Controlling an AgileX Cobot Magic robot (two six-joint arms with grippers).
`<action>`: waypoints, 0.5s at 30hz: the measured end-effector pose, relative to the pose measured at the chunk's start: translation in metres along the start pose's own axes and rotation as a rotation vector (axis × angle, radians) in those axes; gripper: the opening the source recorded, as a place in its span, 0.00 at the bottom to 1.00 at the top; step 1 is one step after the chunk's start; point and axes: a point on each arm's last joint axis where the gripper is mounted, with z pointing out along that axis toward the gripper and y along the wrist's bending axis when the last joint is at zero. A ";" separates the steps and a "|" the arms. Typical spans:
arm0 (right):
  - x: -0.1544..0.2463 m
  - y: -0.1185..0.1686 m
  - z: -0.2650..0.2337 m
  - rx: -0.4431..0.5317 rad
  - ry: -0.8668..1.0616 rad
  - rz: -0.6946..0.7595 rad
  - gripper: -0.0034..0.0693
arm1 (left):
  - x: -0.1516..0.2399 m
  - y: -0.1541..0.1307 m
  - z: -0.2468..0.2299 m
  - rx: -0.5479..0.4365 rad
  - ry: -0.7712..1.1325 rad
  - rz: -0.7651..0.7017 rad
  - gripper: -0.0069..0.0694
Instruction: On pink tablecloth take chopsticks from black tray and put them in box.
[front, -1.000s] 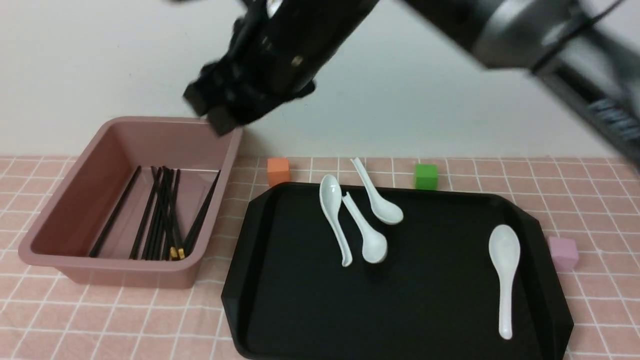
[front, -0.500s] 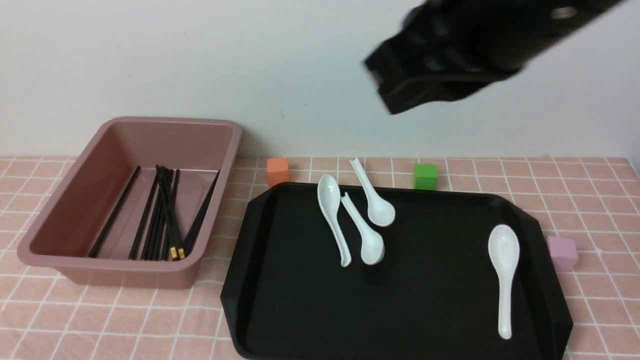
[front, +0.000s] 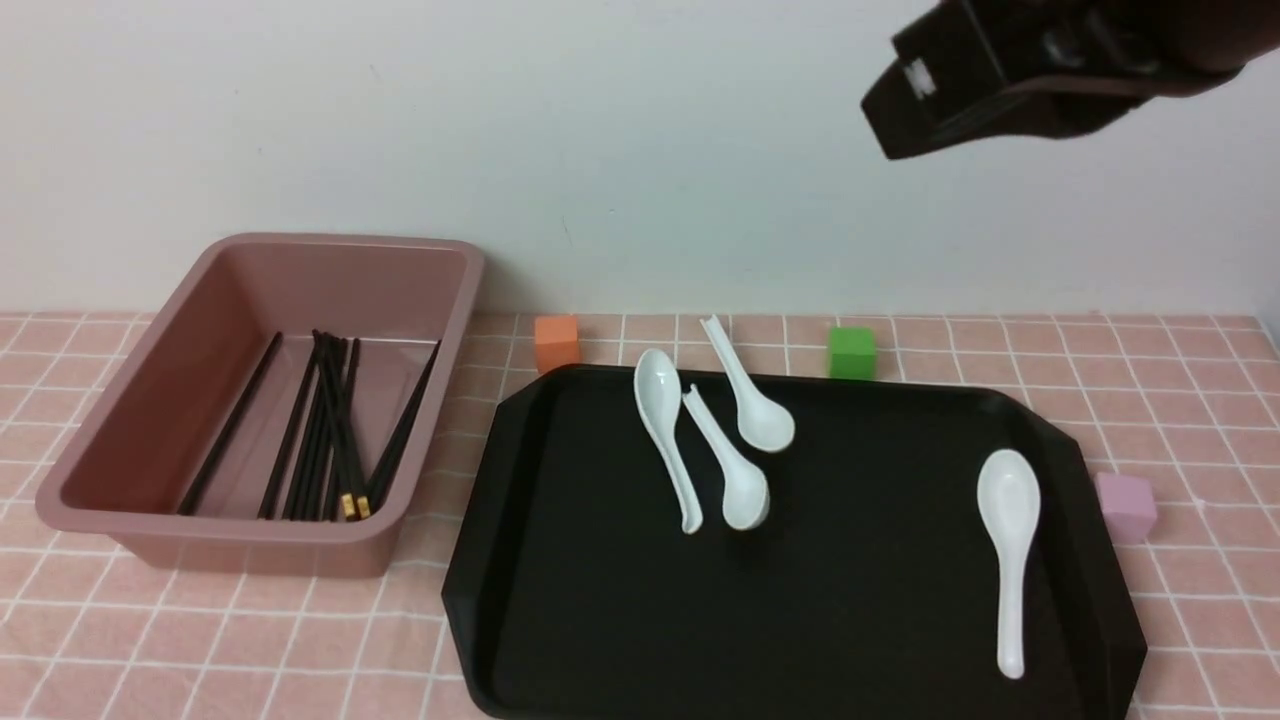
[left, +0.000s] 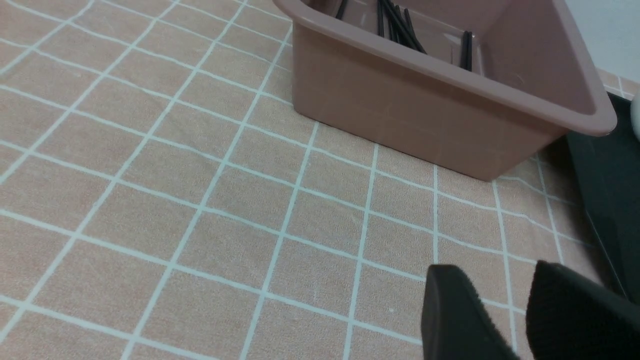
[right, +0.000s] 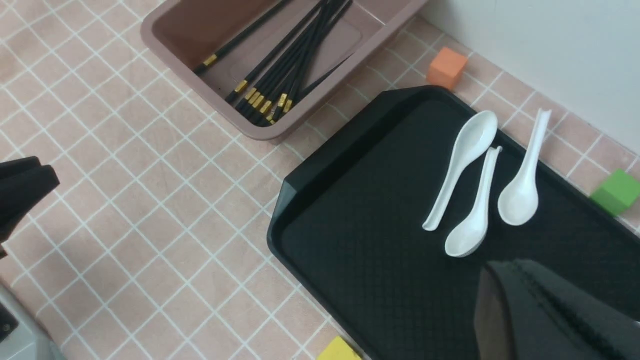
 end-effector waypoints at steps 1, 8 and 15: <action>0.000 0.001 -0.002 -0.008 -0.002 0.003 0.03 | 0.000 0.000 0.000 0.000 0.000 0.000 0.40; 0.009 -0.001 -0.023 -0.016 -0.038 0.009 0.03 | 0.000 0.000 0.000 0.000 0.000 0.000 0.40; 0.080 -0.036 -0.035 0.073 -0.011 0.149 0.03 | 0.000 0.000 0.000 0.000 0.000 0.000 0.40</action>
